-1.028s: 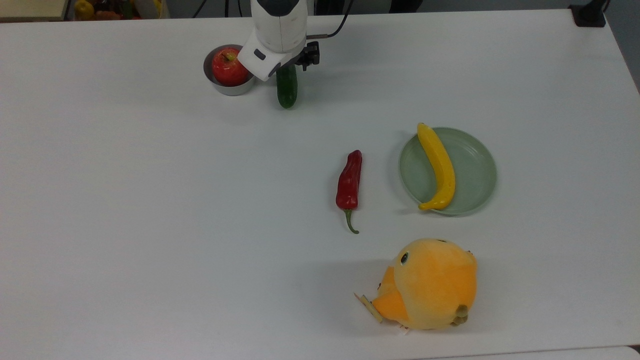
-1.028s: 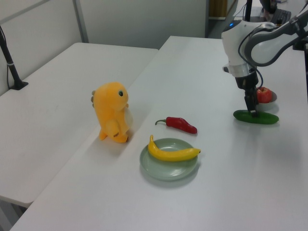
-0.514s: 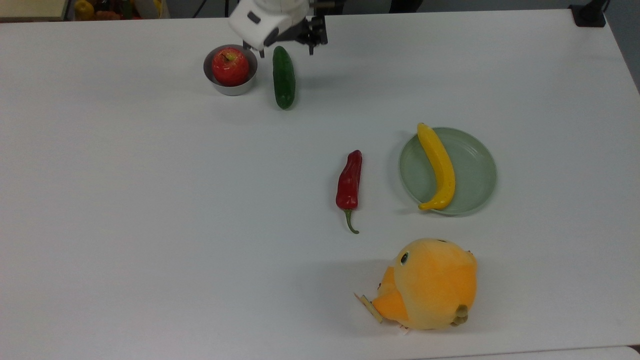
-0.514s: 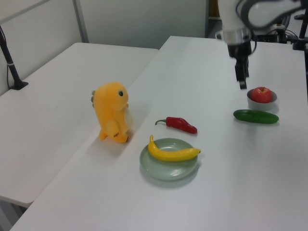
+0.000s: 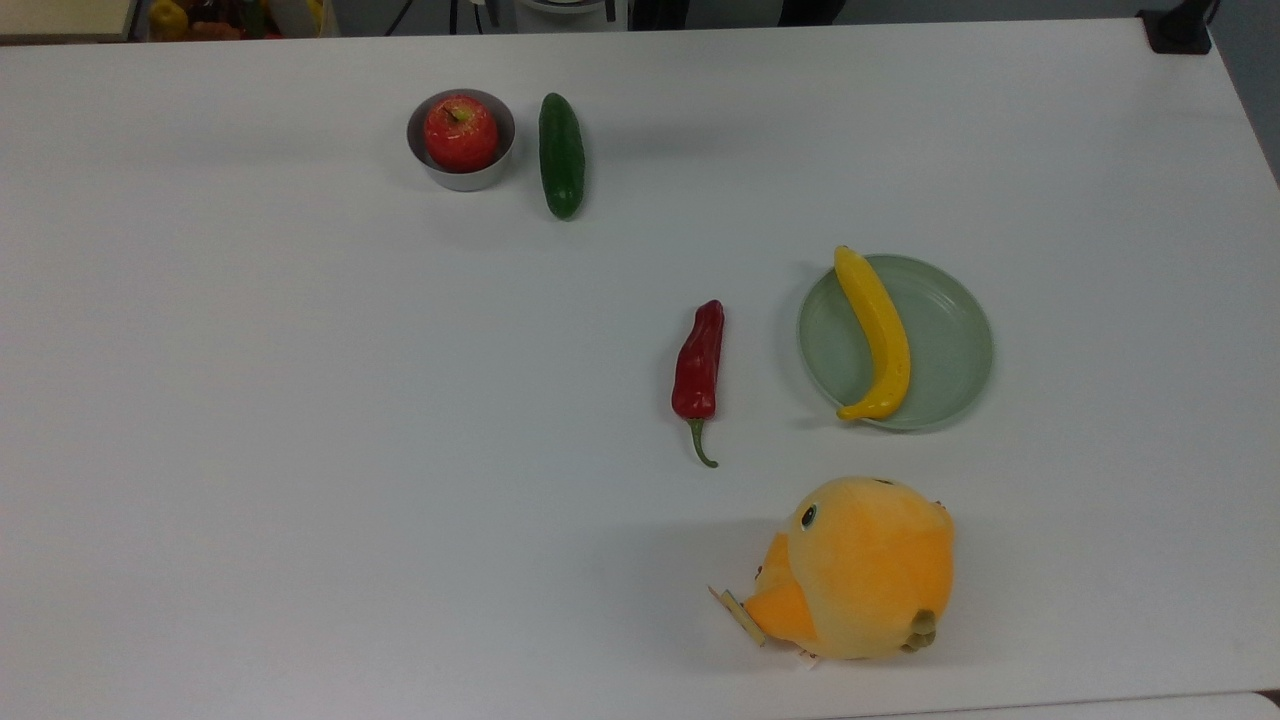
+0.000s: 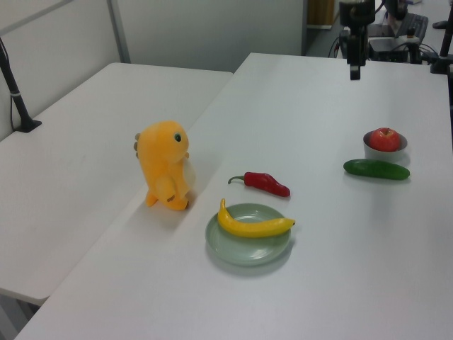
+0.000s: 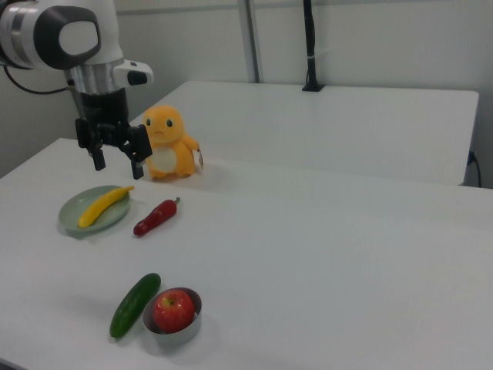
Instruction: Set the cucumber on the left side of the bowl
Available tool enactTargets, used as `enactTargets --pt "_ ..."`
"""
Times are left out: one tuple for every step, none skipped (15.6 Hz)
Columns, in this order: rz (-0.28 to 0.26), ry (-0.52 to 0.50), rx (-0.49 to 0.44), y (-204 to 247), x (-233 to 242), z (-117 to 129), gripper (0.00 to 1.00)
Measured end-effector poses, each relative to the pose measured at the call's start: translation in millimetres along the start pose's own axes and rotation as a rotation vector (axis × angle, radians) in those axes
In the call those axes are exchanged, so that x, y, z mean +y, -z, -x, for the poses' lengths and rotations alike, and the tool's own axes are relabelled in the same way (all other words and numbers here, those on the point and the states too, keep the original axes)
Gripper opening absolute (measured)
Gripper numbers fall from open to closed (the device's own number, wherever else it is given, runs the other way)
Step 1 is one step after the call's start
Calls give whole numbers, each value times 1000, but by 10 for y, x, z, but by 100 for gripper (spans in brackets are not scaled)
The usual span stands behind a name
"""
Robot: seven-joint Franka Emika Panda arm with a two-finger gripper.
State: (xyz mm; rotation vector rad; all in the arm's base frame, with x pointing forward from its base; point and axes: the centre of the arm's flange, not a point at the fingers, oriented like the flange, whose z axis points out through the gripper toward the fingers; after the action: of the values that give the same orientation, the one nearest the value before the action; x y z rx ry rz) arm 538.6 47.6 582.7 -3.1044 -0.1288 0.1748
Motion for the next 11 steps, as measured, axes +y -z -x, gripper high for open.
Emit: enactTargets --pt "-1 -8 5 22 45 1 100" --pt "-2 -14 14 32 77 -9 100" --pt "-2 -18 35 49 97 -34 100" --pt "-2 -22 64 69 114 -70 100" --pt "-1 -24 101 91 126 -120 100" --pt "-1 -26 144 115 136 -178 100" --pt "0 -28 181 135 147 -230 100" --pt "0 -31 203 144 164 -263 100" --pt "1 -35 214 147 185 -280 100" --pt "1 -38 218 149 202 -286 100" --pt "1 -39 219 150 212 -287 100"
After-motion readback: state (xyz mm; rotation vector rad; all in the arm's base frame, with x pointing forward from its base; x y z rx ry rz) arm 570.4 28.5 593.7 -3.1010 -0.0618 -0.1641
